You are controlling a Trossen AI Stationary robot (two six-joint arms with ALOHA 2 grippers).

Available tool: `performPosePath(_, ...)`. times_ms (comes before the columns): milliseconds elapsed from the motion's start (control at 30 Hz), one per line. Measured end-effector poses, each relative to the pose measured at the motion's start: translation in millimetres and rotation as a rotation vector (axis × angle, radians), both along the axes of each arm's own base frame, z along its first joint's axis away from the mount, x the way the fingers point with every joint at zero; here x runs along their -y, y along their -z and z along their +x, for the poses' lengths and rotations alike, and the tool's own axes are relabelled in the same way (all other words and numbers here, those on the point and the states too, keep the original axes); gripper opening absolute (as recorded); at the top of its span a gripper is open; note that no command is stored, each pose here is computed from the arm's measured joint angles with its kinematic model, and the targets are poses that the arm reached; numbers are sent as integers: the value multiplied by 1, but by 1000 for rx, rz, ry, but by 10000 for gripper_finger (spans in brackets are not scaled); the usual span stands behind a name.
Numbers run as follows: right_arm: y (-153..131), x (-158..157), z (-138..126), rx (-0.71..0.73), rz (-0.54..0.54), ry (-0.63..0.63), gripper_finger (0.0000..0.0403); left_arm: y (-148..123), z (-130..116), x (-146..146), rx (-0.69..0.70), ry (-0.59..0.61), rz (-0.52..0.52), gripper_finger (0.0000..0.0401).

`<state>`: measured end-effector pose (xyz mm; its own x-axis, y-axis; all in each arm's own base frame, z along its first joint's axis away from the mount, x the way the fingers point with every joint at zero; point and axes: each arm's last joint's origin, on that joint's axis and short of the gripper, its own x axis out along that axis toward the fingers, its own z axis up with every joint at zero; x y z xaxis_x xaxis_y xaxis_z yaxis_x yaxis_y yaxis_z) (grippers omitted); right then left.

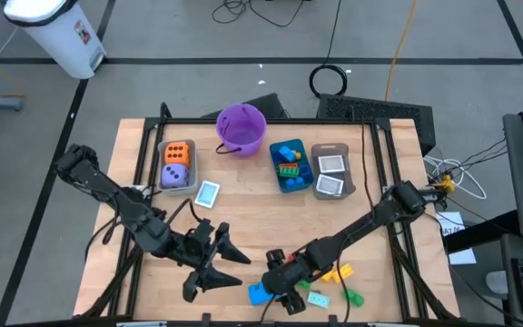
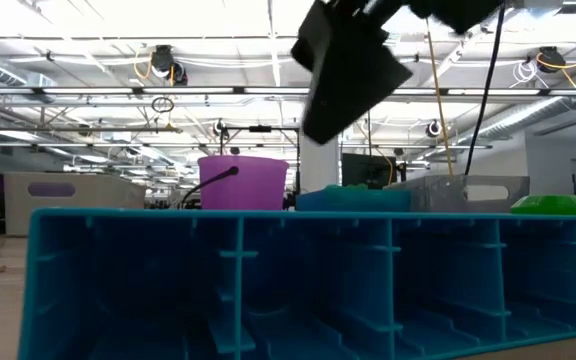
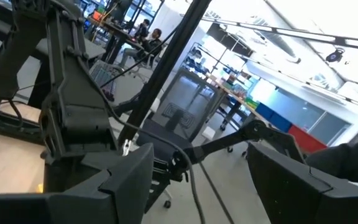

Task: Pick & Place Toys
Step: Put the blue game piece into the blue bin

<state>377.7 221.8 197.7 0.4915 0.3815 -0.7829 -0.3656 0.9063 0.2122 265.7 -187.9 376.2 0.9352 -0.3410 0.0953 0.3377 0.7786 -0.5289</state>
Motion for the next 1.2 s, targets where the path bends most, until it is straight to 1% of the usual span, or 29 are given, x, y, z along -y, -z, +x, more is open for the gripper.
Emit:
performPosePath(200,17,-2,4,-32,-20,5,308,2,0,0,-16,0,15,266)
performPosePath(400,15,1,5,-18,-27,2,310,4,2,-2,-33,-8,26,266)
performPosePath(633,25,4,1,-35,-38,1,311,4,3,-4,-34,-14,28,266)
performPosePath(733,33,5,-2,-60,-35,22,309,4,3,-4,-34,-14,28,266)
performPosePath(800,36,6,-2,-46,-32,43,307,4,3,-4,-36,-14,29,266)
performPosePath(933,44,10,-5,-53,-73,102,303,5,3,-4,-38,-15,31,266)
performPosePath(1200,44,13,-4,-40,-91,124,289,5,3,-4,-38,-14,31,266)
